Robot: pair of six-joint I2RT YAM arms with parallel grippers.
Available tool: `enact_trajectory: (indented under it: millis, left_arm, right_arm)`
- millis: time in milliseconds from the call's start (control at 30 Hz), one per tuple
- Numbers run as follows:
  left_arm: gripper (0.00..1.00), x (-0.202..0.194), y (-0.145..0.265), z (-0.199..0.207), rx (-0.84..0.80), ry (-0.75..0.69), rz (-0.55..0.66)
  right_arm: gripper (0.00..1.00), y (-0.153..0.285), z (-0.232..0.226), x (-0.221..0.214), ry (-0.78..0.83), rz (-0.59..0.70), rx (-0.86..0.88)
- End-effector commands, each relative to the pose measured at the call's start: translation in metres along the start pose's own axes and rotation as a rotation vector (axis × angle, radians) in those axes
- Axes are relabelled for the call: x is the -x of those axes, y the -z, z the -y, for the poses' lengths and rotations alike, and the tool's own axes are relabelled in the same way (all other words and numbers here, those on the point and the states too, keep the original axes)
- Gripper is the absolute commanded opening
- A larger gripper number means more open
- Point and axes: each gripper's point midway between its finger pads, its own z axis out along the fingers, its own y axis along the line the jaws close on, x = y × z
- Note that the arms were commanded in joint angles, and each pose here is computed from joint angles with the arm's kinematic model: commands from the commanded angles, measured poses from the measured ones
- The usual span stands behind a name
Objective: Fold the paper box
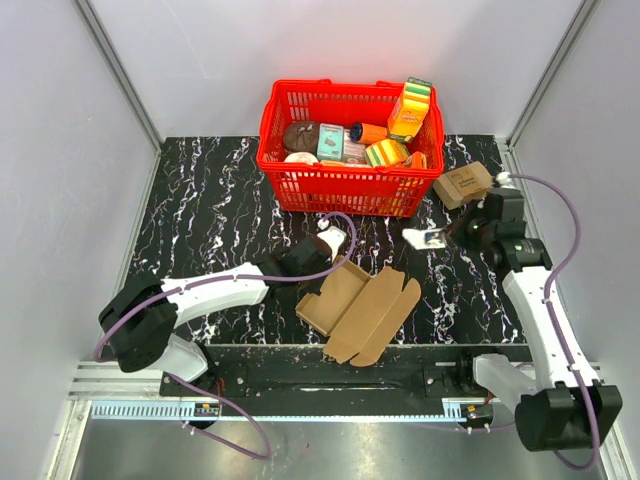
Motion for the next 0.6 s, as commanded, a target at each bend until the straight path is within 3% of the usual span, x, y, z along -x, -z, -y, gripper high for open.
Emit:
enact_trajectory:
  millis: [0,267,567]
  left_arm:
    - [0.0,0.029,0.006,0.008,-0.038,0.046,0.092]
    - [0.0,0.03,0.007,0.012,-0.061,0.054,0.091]
    - [0.0,0.029,0.006,0.014,-0.069,0.059,0.084]
  right_arm:
    - [0.0,0.028,-0.049,-0.033,0.102,-0.092,0.134]
    - [0.0,0.045,-0.099,-0.09,0.345,-0.28,0.312]
    - [0.0,0.03,-0.129,-0.148,0.423,-0.392,0.412]
